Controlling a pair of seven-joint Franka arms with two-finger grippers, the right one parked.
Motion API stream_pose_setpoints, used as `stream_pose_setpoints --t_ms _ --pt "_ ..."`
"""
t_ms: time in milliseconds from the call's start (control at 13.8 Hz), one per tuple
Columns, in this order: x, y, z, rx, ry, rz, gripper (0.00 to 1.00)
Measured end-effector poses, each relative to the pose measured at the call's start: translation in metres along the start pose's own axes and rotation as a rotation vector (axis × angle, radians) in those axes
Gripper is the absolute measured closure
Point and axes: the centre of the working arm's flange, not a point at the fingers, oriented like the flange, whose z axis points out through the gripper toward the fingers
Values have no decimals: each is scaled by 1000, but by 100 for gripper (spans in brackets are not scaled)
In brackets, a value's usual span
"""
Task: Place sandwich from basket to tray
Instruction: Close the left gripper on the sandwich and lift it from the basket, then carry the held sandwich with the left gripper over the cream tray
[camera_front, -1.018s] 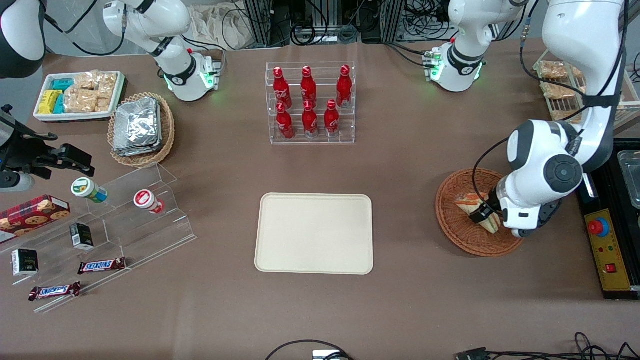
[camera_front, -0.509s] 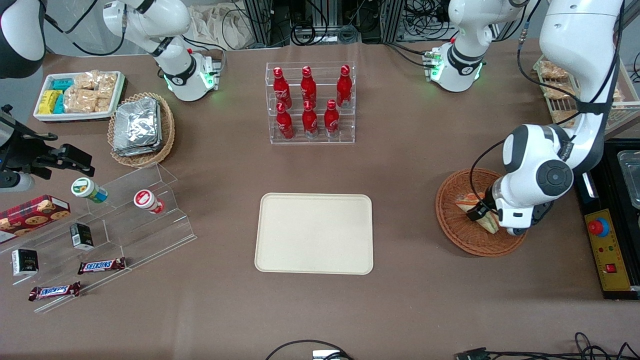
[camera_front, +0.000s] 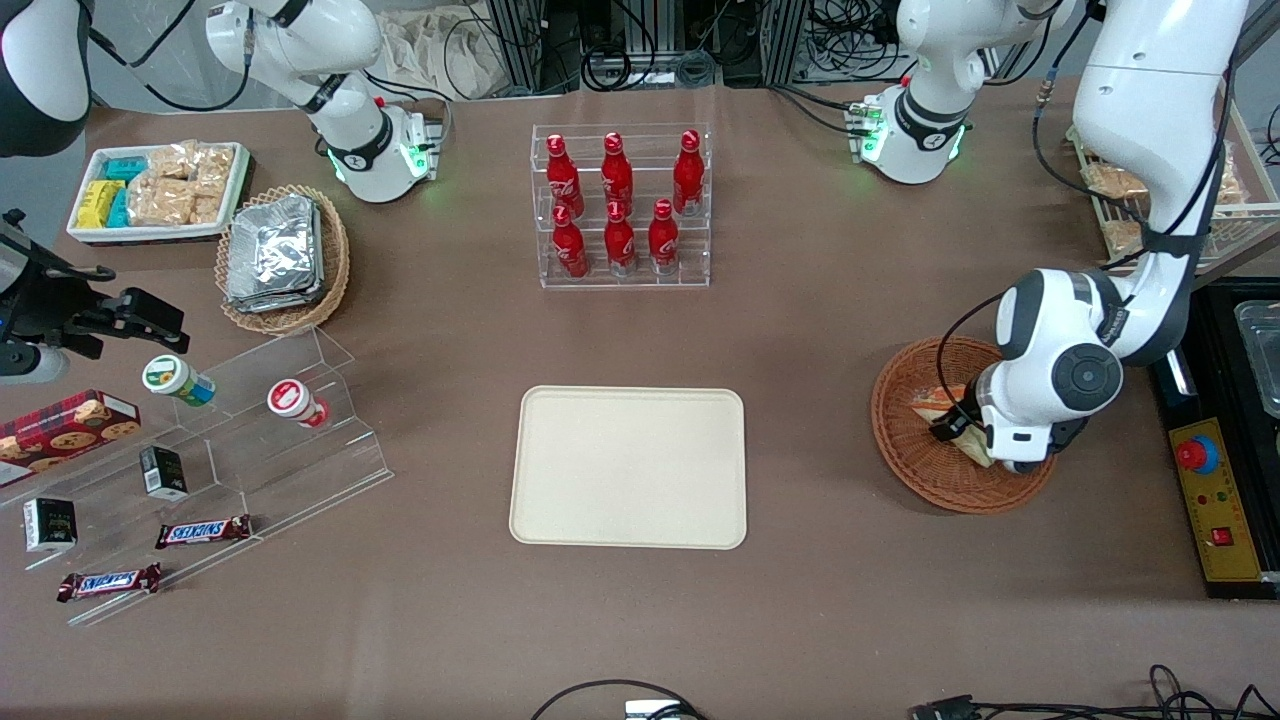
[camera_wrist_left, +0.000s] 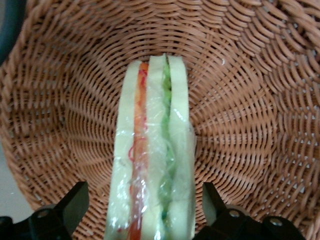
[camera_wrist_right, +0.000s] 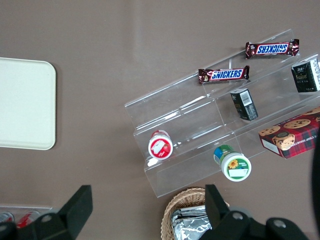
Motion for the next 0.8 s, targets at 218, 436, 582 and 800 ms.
stream_pose_setpoints --t_ms 218,436,582,800 --pt "5 6 -6 -13 13 -64 15" --pt "12 8 -21 -17 22 -79 47" --pt "19 9 -47 12 8 -89 63" --pt "25 14 -115 48 -9 -73 77"
